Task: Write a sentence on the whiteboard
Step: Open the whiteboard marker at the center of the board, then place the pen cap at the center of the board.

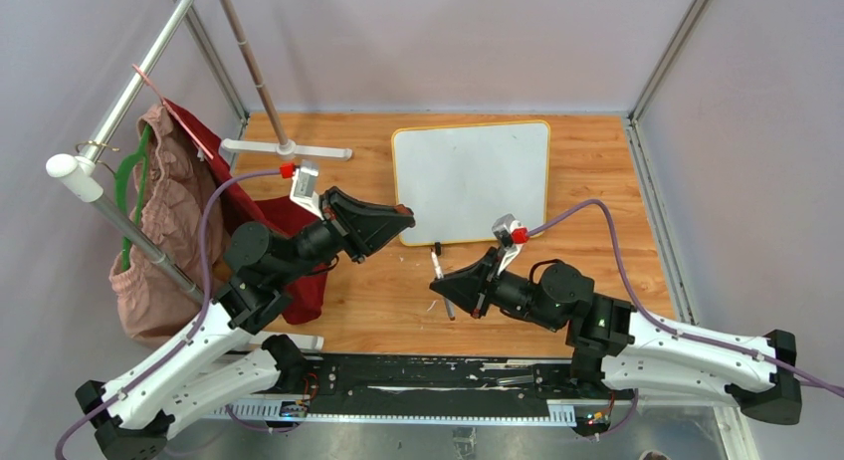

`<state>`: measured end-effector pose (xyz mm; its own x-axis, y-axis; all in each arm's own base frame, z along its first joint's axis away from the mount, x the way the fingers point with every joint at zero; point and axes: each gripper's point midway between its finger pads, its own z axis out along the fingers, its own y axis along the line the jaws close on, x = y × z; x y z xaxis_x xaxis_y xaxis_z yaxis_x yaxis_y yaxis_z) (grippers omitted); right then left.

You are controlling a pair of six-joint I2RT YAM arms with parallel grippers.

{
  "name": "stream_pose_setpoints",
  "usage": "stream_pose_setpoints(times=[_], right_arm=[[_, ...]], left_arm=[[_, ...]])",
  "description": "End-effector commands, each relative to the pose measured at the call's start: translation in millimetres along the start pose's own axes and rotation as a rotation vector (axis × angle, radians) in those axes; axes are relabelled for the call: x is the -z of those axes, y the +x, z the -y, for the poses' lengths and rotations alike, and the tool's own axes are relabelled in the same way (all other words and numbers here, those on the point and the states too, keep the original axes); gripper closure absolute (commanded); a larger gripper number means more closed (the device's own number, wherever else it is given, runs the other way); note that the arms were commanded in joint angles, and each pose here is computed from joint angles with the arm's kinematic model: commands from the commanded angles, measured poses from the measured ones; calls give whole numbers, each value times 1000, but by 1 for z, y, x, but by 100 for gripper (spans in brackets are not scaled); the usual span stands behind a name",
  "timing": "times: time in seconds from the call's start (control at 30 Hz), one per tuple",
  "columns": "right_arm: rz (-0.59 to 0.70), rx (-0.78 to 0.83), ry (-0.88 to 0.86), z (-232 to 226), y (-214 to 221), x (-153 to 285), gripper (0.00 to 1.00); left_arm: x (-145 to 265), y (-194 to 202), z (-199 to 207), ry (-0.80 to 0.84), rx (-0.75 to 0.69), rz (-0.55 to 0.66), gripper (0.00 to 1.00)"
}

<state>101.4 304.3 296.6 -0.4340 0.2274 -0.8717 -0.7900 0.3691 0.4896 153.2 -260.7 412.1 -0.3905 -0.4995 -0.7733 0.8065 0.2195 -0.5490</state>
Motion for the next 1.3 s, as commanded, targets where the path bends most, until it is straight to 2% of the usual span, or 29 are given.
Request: stream_pose_setpoints(times=[0.0, 0.13, 0.33, 0.47, 0.53, 0.67, 0.97, 1.13, 1.27], right_arm=[[25, 16, 69, 13, -10, 9, 100], [-1, 82, 330, 58, -19, 45, 100], [-39, 134, 616, 114, -9, 108, 100], [-26, 133, 718, 136, -2, 131, 100], [-16, 135, 746, 142, -1, 137, 100], [-32, 153, 777, 147, 2, 140, 100], [-65, 153, 787, 152, 14, 146, 100], [-64, 157, 792, 154, 15, 148, 100], [-63, 160, 791, 154, 14, 149, 100]], left_arm=[[-3, -11, -5, -34, -49, 35, 100], [6, 23, -49, -216, -95, -113, 100], [32, 106, -113, -435, -74, -452, 100], [38, 161, -129, -501, -86, -652, 100], [35, 182, -135, -545, -138, -725, 100], [31, 232, -148, -586, -137, -891, 100], [40, 301, -196, -716, -153, -1081, 100], [39, 325, -203, -730, -186, -1154, 100], [35, 336, -205, -735, -182, -1167, 100]])
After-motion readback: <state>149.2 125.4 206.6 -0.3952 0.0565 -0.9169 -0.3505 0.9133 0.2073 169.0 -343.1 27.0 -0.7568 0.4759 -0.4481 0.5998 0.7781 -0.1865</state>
